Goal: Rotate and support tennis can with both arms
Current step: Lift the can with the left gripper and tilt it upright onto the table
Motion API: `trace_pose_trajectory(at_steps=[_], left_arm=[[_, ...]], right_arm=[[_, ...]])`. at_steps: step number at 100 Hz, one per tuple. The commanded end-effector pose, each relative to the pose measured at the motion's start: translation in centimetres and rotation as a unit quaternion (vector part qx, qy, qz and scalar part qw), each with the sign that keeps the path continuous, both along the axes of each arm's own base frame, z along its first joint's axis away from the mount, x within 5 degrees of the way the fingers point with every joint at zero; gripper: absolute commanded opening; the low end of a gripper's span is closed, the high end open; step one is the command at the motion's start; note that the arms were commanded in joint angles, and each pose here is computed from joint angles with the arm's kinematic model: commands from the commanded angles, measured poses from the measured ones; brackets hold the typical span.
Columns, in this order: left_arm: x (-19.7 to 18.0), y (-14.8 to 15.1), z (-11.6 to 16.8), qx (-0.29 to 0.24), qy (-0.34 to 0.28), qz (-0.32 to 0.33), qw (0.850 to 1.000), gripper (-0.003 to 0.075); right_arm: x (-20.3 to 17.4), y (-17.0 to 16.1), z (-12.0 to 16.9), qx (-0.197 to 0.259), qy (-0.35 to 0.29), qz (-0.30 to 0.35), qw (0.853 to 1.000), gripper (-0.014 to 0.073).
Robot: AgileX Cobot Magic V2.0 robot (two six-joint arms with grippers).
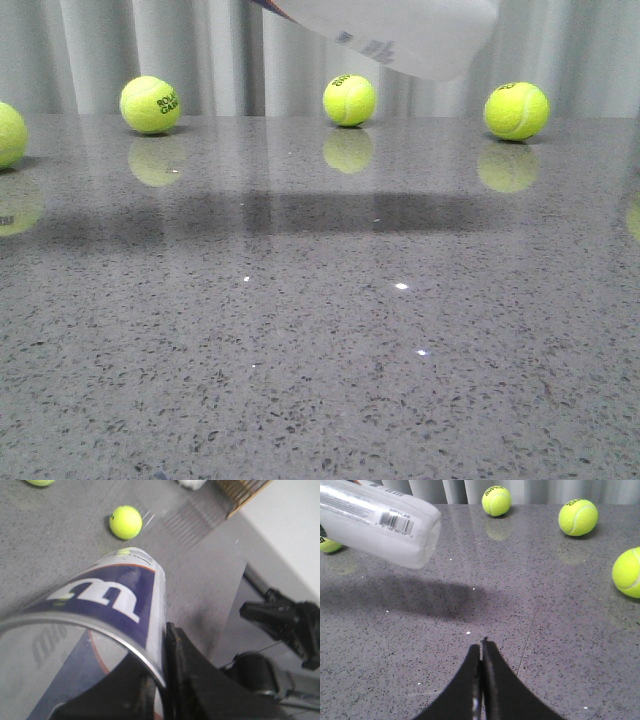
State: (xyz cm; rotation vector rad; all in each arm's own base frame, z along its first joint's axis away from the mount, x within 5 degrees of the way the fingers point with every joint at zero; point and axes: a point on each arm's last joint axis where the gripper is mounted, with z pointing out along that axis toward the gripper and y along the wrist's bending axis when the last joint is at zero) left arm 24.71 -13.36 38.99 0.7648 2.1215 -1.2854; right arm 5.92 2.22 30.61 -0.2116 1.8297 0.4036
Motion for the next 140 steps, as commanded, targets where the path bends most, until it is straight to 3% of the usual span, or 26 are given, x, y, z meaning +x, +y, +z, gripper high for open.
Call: trace_pose_trajectory(at_steps=[1,21,40,71,120,129,140], left_arm=[[-1.9,0.3,3.5,0.016,-0.026,-0.005,1.000,-0.0021],[-2.5,0.8,6.0,0.115,-0.057,0.046,0.991,-0.0021],[-3.1,0.3,6.7,0.210,-0.079,0.089,0.970,-0.0021],[-4.3,-2.9,5.4,0.309,-0.121,0.063,0.941,-0.0021],[-3.1,-4.8,3.9,0.326,-0.107,0.040,0.938,-0.0011],[-3.0,-4.8,3.9,0.326,-0.107,0.041,0.938,0.0049],[-3.0,-4.8,3.9,0.325,-0.107,0.041,0.939,0.0185]], right_arm=[[0.1,0.0,1.4,0.009,-0.045,0.002,0.999,-0.0057],[0.1,0.0,1.4,0.009,-0.045,0.002,0.999,-0.0057],[0.1,0.0,1.4,0.009,-0.045,0.002,0.999,-0.0057],[0.1,0.0,1.4,0.009,-0.045,0.002,0.999,-0.0057],[0.1,0.0,1.4,0.009,-0.045,0.002,0.999,-0.0057],[0.1,0.0,1.4,0.009,-0.045,0.002,0.999,-0.0057],[0.1,0.0,1.4,0.009,-0.045,0.002,0.999,-0.0057]])
